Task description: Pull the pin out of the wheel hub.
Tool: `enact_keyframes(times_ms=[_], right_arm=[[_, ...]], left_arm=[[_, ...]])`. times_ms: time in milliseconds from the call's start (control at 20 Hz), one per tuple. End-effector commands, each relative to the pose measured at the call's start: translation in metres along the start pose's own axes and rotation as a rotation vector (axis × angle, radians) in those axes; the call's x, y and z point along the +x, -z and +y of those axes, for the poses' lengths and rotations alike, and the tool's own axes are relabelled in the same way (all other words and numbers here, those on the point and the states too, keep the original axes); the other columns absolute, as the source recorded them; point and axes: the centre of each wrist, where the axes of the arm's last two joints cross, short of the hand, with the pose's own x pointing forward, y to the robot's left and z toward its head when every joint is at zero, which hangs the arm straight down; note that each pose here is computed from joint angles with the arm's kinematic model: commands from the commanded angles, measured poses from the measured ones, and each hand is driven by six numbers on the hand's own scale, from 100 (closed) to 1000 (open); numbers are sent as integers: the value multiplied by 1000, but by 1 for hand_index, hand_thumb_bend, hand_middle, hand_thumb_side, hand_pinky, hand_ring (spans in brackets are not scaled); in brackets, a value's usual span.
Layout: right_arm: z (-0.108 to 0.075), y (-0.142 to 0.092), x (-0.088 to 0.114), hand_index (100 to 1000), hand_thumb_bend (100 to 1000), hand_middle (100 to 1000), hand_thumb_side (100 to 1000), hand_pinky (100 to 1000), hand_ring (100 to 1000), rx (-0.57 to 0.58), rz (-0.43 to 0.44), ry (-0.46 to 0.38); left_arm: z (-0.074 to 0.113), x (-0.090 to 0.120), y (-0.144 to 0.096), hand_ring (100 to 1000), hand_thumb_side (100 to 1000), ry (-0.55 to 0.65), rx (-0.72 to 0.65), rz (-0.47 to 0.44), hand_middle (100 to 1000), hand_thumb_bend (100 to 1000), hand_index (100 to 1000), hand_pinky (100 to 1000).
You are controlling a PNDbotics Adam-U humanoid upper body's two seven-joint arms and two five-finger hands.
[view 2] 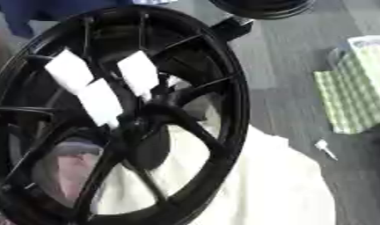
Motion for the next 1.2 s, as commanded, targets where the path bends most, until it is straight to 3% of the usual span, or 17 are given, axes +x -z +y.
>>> enact_keyframes(times_ms=[50,400,600,800,1200], right_arm=[[-6,5,6,650,100,527,535,553,615,-47,-17,-27],[-6,6,6,650,100,526,537,552,615,-48,-17,-28],[-6,5,6,650,100,526,539,552,614,-50,-15,-28],[-6,5,5,649,100,525,543,551,613,-49,-12,-29],[-5,5,5,647,100,524,548,550,612,-45,-10,-26]], left_arm=[[18,4,-7,802,365,35,27,11,758,126,889,848],[16,3,-7,806,367,36,-25,15,759,149,892,850],[10,5,-5,835,346,50,-260,56,778,181,901,867],[3,13,-1,859,327,73,-482,91,791,267,900,885],[-28,23,9,879,309,183,-624,115,784,484,875,901]])
